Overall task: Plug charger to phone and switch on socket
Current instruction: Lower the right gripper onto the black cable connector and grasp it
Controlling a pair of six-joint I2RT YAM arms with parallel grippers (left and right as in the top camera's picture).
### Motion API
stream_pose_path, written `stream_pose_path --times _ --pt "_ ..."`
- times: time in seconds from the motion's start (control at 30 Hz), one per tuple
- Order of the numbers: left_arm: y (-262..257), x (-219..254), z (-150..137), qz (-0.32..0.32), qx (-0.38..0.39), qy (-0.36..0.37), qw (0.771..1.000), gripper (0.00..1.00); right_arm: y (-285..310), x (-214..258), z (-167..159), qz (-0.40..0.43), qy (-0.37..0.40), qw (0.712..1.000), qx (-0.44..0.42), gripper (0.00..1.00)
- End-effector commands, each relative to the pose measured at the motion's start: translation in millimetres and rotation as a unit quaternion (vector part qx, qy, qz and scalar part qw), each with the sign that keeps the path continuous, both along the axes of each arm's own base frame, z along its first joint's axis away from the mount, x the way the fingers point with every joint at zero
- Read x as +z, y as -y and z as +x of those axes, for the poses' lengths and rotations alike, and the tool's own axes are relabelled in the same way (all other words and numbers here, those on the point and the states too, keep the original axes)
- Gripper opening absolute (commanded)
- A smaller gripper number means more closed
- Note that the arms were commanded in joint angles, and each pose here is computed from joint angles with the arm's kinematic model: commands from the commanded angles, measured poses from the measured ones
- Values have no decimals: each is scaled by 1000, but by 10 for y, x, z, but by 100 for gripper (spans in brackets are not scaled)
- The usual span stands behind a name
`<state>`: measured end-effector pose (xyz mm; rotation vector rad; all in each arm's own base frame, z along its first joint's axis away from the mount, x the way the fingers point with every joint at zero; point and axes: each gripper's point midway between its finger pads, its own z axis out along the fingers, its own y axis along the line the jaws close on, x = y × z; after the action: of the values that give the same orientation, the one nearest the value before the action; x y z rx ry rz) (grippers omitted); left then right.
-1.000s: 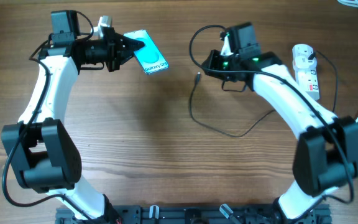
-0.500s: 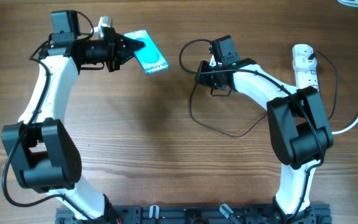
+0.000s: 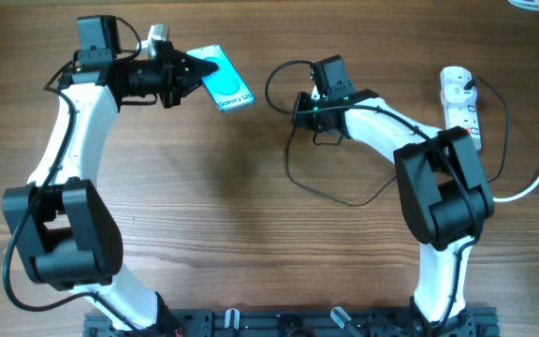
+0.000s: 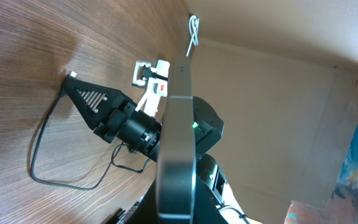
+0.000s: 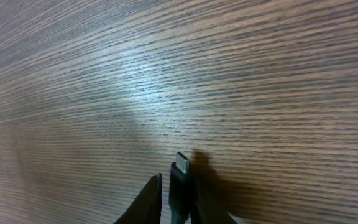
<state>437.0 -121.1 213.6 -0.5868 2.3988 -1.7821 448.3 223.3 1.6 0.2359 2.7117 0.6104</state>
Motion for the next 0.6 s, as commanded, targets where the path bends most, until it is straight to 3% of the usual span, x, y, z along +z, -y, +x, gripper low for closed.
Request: stream_pose_path --times 0.0,0.1,0.13,0.17,0.43,0.57 --pt "12 160 -30 -9 -6 15 1000 4 81 -422 -119 -33 -42 998 -15 18" --pt "12 160 -30 -9 -6 16 1000 4 121 -500 -122 -41 -49 998 -31 18" --pt "12 160 -30 -9 -6 16 1000 4 136 -505 -117 -44 -49 997 -40 15" --pt "12 160 -30 -9 -6 15 1000 4 148 -509 -117 -46 -49 997 -42 5" --pt "12 160 -29 -13 -2 6 1000 4 340 -48 -181 -93 -37 994 -53 5" --pt "12 161 -29 -13 -2 6 1000 4 517 -135 -360 -139 -73 986 -56 5"
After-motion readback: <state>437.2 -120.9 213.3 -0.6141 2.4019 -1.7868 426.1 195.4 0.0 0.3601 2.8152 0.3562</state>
